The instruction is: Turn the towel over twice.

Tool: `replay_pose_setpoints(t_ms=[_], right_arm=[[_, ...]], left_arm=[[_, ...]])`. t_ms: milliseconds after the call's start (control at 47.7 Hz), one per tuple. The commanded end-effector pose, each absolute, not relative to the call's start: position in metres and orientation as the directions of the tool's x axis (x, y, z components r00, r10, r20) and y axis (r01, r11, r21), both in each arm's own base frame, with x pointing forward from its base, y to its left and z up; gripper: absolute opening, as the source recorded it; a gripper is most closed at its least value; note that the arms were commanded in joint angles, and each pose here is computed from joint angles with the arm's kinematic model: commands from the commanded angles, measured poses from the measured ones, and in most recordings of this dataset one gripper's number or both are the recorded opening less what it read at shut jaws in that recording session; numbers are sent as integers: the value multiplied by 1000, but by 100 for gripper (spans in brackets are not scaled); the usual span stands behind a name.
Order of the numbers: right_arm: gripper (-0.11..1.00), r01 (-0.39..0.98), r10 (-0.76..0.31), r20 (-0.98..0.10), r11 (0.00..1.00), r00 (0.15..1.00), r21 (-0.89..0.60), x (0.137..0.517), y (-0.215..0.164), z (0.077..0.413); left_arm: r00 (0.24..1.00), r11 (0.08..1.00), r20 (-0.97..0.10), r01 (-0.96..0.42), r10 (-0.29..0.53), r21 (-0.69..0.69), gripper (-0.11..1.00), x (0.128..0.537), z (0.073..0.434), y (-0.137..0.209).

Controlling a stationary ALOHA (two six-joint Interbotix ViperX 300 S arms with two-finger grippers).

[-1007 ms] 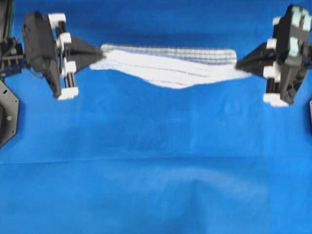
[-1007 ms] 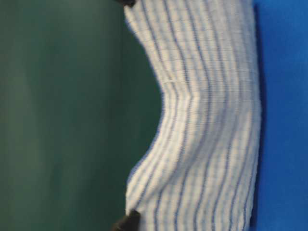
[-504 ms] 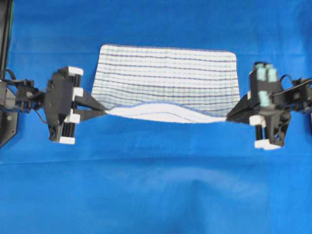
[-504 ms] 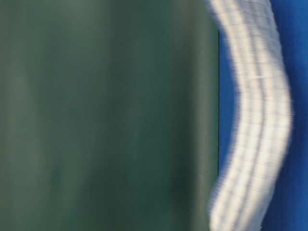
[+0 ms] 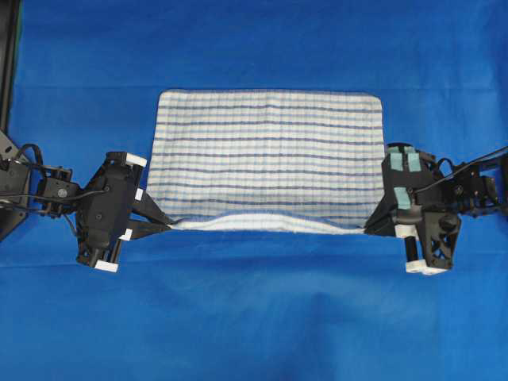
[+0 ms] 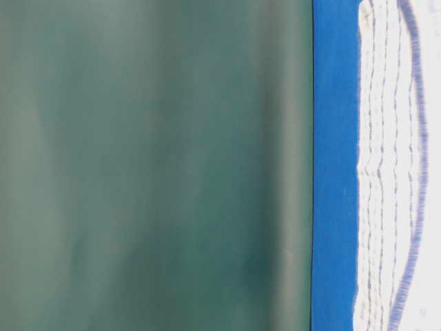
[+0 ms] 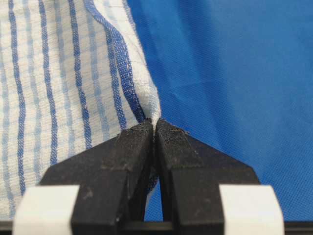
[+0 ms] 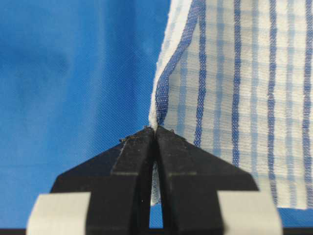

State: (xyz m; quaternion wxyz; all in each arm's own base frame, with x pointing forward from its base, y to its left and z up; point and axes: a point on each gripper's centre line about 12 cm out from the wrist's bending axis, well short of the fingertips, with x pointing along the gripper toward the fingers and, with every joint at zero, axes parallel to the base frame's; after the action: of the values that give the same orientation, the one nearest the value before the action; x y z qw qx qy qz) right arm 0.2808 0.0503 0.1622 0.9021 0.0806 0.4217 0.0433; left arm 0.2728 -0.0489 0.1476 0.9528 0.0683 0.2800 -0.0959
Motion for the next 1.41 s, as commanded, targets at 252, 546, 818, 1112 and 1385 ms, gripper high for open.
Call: replay_pose_setpoints(t_ms=[252,546,818,1112,1385], right_arm=[[3,-7,146,-775,984,614,179,291,58,137],[3,-4,150,-780,983,607,186,292,62,130],[22,-8,153,-779,982,608,187,293,63,131],[63,-29,163,-755,982,635,188,293,64,148],[63,-72,174,-632,980,755,184,285,58,200]], left_arm=[[794,971,-591,229,-144,72,1,278,143,-51],[751,966,-646,245,-136,81,29,291,129,-54],[739,967,-660,245,-135,77,50,290,128,-54],[752,967,-645,242,-138,75,63,294,147,-54],[803,969,-577,235,-149,76,64,289,188,-54]])
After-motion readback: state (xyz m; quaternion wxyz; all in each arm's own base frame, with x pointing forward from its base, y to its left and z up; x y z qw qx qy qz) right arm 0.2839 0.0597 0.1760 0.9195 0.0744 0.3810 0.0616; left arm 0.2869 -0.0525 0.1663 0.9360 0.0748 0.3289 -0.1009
